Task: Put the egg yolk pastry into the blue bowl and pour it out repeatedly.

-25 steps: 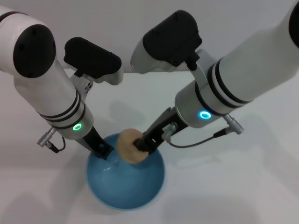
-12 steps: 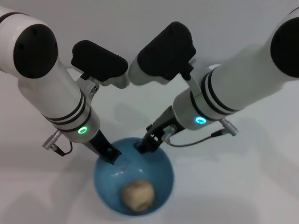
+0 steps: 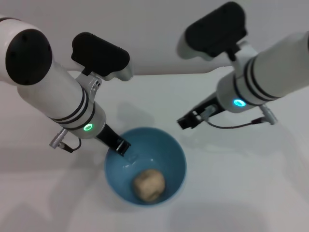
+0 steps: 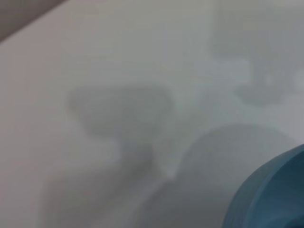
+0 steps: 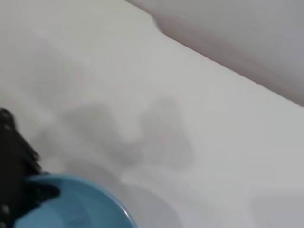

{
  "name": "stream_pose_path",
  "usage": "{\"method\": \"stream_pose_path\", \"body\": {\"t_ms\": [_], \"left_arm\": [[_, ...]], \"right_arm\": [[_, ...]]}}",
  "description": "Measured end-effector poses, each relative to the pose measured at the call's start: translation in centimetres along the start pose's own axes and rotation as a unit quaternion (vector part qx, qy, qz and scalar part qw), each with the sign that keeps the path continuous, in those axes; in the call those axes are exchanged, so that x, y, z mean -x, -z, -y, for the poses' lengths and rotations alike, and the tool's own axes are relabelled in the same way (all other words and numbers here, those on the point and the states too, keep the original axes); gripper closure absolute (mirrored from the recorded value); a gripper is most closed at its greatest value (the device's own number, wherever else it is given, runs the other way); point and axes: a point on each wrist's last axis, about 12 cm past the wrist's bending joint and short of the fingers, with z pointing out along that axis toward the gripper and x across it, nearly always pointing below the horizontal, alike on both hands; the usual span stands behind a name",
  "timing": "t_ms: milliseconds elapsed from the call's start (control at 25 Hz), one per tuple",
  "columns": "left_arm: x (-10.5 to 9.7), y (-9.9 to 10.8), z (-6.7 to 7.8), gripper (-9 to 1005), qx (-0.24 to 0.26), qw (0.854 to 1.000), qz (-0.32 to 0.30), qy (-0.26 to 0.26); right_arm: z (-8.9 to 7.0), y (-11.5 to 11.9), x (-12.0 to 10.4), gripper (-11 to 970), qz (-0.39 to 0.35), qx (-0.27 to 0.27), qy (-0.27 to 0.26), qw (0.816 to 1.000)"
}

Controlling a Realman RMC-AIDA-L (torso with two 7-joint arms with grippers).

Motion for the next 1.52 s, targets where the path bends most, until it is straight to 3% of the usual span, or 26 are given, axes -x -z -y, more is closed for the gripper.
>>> {"method": "stream_pose_path", "body": {"t_ms": [160,400,720,760,800,880,1040,1120,1240,1360,1520], "left_arm": [[0.2,-0.2,-0.2,998,0.004,0.999,0.039,0.002],[-0.4,-0.3,-0.1,998,0.013,0.986,0.167,0.017],[-2.5,-0.1,-2.0,997,0.046,0.961,0.264,0.072],[-3.1,0.0,-2.4,997,0.059,0.948,0.301,0.084],[-3.1,0.0,-2.4,997,0.059,0.948,0.301,0.084],[-3.8,0.1,-2.6,997,0.072,0.933,0.340,0.093],[-6.0,0.2,-2.4,997,0.113,0.890,0.431,0.095],[-7.0,0.0,-1.8,997,0.132,0.868,0.470,0.087],[-8.9,-0.6,-0.4,997,0.171,0.821,0.543,0.055],[-10.0,-1.2,1.0,997,0.187,0.790,0.584,0.021],[-10.1,-2.0,1.9,997,0.181,0.780,0.599,-0.004]], "right_arm": [[1.8,-0.6,-1.6,485,-0.017,-0.003,-0.047,0.999],[3.8,-1.5,-3.9,485,-0.037,-0.008,-0.102,0.994],[5.3,-2.1,-5.8,486,-0.019,-0.022,-0.141,0.990],[5.6,-2.3,-6.1,486,-0.017,-0.028,-0.143,0.989],[5.7,-2.4,-6.2,486,-0.018,-0.029,-0.145,0.989],[5.8,-2.5,-6.4,486,-0.019,-0.031,-0.148,0.988],[6.3,-2.8,-6.9,486,-0.021,-0.033,-0.160,0.986],[6.4,-2.8,-7.1,486,-0.021,-0.034,-0.163,0.986],[6.5,-2.8,-7.1,486,-0.018,-0.033,-0.168,0.985],[6.5,-2.7,-7.0,486,-0.016,-0.033,-0.169,0.985],[6.5,-2.7,-6.8,487,-0.015,-0.032,-0.168,0.985]]}}
